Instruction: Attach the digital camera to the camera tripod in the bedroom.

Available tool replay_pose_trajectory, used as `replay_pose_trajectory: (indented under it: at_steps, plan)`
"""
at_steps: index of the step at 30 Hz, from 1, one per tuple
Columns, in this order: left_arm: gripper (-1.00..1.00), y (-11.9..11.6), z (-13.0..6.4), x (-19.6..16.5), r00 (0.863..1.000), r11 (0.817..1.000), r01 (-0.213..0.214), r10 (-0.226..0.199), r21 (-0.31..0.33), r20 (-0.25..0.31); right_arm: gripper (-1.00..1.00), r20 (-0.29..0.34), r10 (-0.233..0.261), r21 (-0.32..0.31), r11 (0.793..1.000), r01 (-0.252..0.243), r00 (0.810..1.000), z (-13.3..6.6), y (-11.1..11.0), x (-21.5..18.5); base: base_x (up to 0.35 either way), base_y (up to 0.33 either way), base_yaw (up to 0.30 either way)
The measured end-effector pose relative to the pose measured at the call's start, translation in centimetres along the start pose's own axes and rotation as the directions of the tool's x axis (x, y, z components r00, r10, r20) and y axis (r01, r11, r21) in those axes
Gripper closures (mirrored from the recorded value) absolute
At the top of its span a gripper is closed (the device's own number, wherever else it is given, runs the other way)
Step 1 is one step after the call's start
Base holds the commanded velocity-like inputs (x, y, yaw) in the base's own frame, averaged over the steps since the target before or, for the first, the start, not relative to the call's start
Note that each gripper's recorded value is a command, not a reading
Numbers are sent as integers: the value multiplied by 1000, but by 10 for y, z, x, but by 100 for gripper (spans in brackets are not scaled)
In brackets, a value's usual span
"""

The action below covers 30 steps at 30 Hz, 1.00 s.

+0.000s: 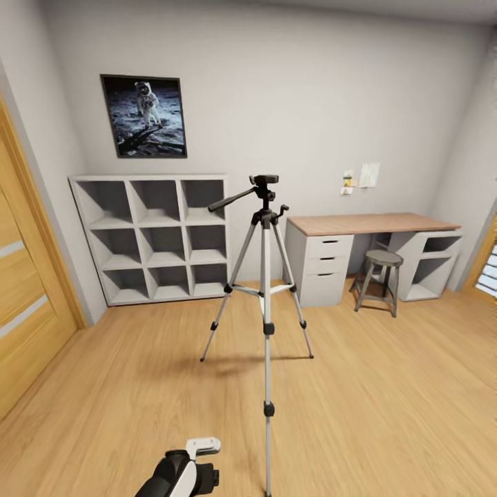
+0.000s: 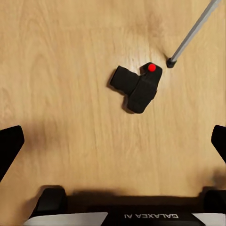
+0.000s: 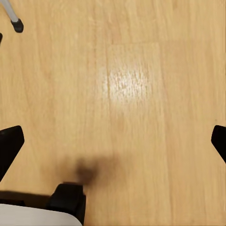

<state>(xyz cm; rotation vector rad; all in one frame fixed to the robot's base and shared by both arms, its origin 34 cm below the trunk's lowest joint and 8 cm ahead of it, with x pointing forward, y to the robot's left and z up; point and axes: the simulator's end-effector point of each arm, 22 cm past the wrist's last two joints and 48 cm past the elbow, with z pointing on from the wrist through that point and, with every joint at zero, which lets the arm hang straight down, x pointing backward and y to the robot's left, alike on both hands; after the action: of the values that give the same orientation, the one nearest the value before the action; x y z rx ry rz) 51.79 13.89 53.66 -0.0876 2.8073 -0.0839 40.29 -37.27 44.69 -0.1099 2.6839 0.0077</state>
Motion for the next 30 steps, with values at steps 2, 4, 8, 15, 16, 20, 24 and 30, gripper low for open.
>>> replay_pose_trajectory:
  at_steps: [2, 4, 8, 15, 16, 20, 24, 30]
  plan:
    - [-100, 2, 4, 3, 1000, 1000, 7, -7, -1, -7, -100, 0, 0, 0, 1000, 0, 1000, 3, 0, 2, 0, 0, -109]
    - [-100, 4, 8, 6, 1000, 1000, 14, -14, -1, -10, -100, 0, 0, 0, 1000, 0, 1000, 6, 0, 4, 0, 0, -113]
    - [-100, 9, 16, 10, 999, 999, 39, -39, -2, -18, -100, 0, 0, 0, 1000, 0, 1000, 13, 0, 8, 0, 0, -117]
    - [-100, 13, 29, 17, 998, 998, 59, -59, 0, -24, -100, 0, 0, 0, 1000, 0, 1000, 24, 0, 16, 0, 0, -121]
    - [-100, 13, 31, 18, 998, 998, 61, -61, 2, -25, -100, -1, 0, 0, 1000, 0, 1000, 26, 1, 17, 0, 0, -133]
    - [-100, 11, 38, 23, 997, 997, 72, -72, 12, -33, -100, -1, 0, 0, 1000, 0, 1000, 33, 1, 22, 0, 0, -123]
    - [-100, 8, 45, 30, 995, 996, 90, -88, 28, -55, -100, -2, 0, 0, 1000, 0, 1000, 40, 1, 27, 0, 0, -61]
    - [-100, 10, 59, 42, 992, 995, 97, -94, 27, -82, -100, 0, 2, -2, 1000, -2, 1000, 50, 2, 33, 0, 0, -24]
